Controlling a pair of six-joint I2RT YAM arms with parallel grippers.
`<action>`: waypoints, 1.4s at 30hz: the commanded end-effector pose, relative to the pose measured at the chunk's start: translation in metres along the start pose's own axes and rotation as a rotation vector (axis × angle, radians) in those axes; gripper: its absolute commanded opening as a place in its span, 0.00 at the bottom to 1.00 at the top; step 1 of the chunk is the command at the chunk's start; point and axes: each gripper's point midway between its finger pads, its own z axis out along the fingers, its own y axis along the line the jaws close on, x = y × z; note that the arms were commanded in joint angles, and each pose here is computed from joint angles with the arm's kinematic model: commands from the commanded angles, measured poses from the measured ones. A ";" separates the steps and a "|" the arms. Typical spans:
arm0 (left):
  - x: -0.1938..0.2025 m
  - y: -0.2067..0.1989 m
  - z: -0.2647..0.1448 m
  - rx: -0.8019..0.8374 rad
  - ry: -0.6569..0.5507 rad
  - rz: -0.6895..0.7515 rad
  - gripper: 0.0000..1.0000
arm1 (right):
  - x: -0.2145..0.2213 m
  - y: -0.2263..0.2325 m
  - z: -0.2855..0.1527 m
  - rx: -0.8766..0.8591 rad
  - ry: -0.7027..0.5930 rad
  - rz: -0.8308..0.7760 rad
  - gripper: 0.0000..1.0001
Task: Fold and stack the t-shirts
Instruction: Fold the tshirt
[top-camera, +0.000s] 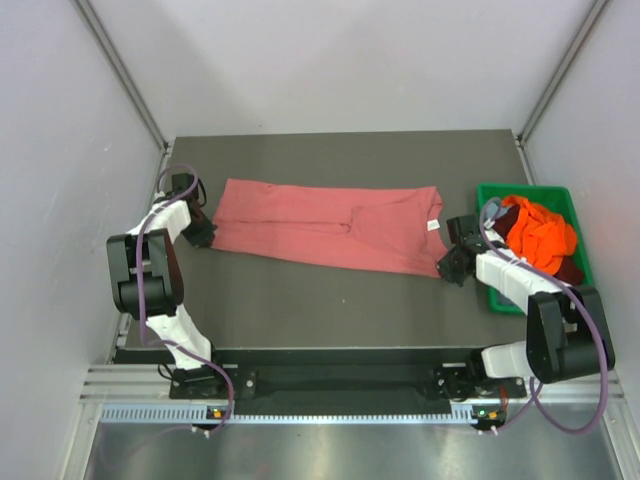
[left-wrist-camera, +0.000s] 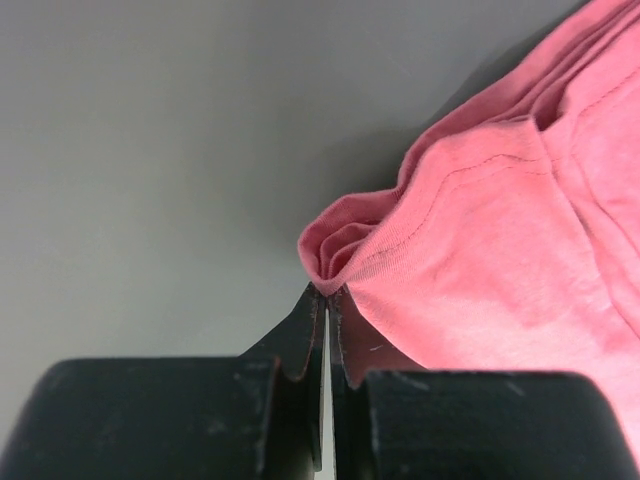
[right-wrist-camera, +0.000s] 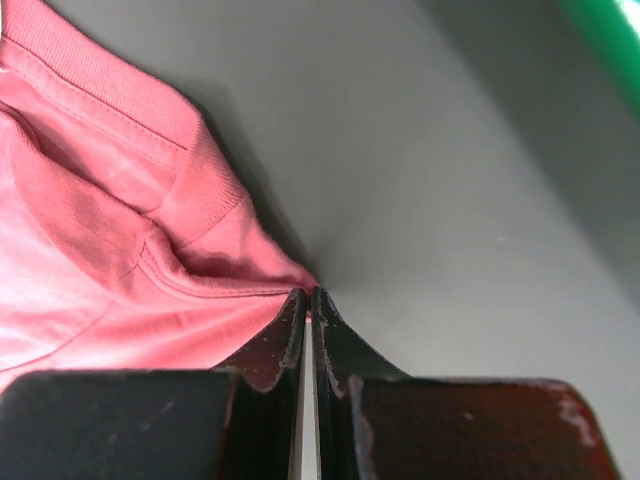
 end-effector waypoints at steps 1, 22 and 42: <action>-0.011 0.009 -0.001 -0.058 -0.033 0.017 0.00 | -0.015 -0.020 -0.006 0.073 -0.089 -0.078 0.00; -0.031 -0.063 -0.042 0.280 0.027 0.045 0.44 | -0.050 0.080 -0.055 -0.148 -0.084 -0.191 0.39; -0.025 -0.030 -0.006 0.115 -0.025 -0.017 0.47 | 0.012 0.284 -0.012 -0.293 -0.013 -0.314 0.43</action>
